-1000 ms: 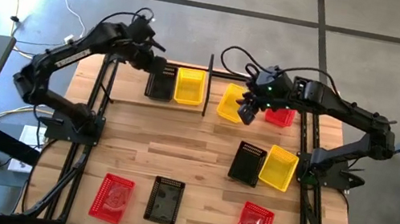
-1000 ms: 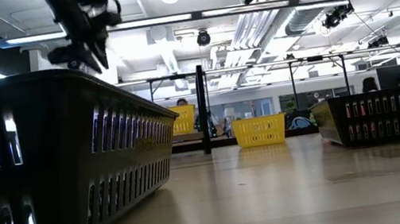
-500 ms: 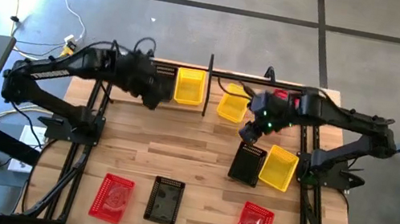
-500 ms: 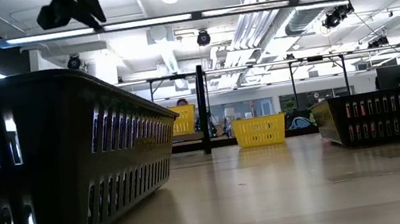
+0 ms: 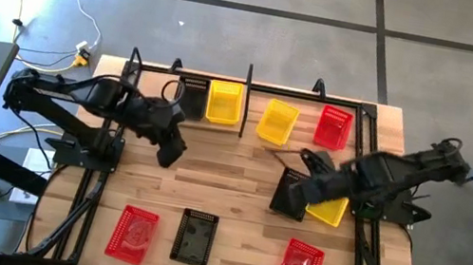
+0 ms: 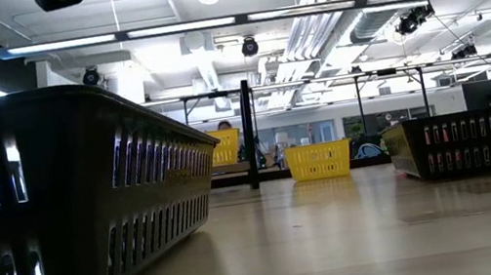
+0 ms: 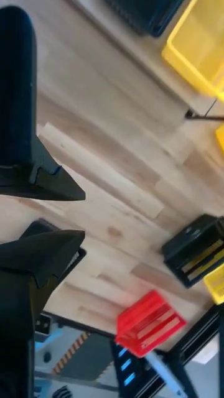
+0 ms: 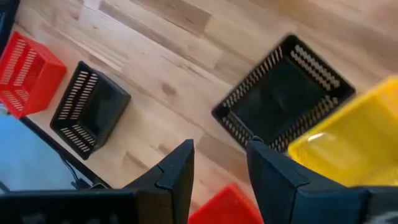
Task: Stack baskets on shelf by color
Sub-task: Put the bottom right red bin on the shelf
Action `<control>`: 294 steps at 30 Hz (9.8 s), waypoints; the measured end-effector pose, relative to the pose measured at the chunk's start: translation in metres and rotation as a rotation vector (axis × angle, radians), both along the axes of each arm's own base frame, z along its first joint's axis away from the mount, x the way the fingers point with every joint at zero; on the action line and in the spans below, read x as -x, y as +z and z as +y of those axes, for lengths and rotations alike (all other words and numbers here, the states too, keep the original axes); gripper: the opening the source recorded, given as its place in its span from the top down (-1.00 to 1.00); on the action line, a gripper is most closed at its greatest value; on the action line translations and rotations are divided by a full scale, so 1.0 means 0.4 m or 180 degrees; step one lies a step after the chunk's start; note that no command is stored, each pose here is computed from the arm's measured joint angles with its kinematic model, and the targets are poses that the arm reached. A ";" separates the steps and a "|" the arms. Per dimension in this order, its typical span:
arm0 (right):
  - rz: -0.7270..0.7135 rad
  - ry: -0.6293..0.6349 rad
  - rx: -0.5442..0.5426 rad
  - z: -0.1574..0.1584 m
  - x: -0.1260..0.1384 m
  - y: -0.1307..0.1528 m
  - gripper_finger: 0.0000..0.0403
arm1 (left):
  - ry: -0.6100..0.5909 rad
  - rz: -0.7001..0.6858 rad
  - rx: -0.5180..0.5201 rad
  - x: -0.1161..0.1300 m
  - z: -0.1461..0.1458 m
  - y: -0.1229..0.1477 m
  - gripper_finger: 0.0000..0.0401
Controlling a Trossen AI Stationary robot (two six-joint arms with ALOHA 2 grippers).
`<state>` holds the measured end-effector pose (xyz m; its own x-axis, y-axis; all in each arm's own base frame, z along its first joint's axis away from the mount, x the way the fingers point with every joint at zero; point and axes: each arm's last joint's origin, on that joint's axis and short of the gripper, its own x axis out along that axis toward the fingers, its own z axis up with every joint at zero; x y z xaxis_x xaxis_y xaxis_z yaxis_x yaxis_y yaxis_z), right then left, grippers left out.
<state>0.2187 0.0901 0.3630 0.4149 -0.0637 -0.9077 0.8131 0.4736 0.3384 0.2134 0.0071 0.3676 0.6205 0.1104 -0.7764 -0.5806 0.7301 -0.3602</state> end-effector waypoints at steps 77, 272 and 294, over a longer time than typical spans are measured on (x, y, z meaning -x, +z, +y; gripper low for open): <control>0.0982 -0.0731 -0.0570 0.406 0.064 -0.448 0.99 | -0.0467 0.0033 -0.0230 0.000 -0.045 -0.001 0.48; -0.1821 0.1226 0.1881 -0.341 -0.239 0.134 0.22 | -0.0798 0.0953 -0.2593 0.120 -0.044 -0.089 1.00; -0.1794 0.1202 0.1885 -0.342 -0.240 0.131 0.22 | -0.1790 0.1472 -0.2406 0.241 0.006 -0.188 1.00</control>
